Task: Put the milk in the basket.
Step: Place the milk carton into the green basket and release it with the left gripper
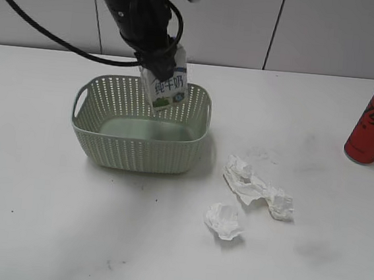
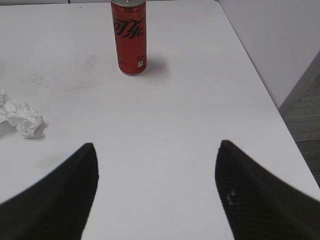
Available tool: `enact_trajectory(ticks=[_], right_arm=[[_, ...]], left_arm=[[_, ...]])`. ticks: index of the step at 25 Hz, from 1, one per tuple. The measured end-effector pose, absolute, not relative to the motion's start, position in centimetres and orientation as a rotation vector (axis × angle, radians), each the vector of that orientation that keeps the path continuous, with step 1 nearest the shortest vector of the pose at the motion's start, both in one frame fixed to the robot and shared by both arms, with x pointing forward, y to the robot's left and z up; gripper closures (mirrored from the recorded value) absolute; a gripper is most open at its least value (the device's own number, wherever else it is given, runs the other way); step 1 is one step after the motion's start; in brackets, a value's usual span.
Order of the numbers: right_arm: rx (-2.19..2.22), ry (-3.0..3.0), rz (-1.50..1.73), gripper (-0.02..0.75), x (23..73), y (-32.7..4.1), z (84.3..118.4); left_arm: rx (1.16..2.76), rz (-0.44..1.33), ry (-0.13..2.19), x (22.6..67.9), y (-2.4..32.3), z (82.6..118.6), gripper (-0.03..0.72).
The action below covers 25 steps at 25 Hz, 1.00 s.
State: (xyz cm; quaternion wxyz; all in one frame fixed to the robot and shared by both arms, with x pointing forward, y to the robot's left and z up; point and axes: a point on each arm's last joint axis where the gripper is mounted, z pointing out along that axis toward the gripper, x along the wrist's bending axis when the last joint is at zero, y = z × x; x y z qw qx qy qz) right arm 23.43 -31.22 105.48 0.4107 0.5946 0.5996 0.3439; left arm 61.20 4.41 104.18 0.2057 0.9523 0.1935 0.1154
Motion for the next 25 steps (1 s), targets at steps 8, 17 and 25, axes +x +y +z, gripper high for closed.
enact_trajectory(ticks=[8,17,25], right_arm=[[1.497,1.509,0.866,0.155,23.4,-31.2,105.5],[1.497,1.509,0.866,0.155,23.4,-31.2,105.5],[1.497,1.509,0.866,0.155,23.4,-31.2,105.5]], left_arm=[[2.701,0.171,0.595,62.3,3.2,98.5,0.377],[2.712,0.127,0.601,62.0,3.2,98.5,0.056],[2.607,0.317,0.682,61.5,6.1,106.4,0.019]])
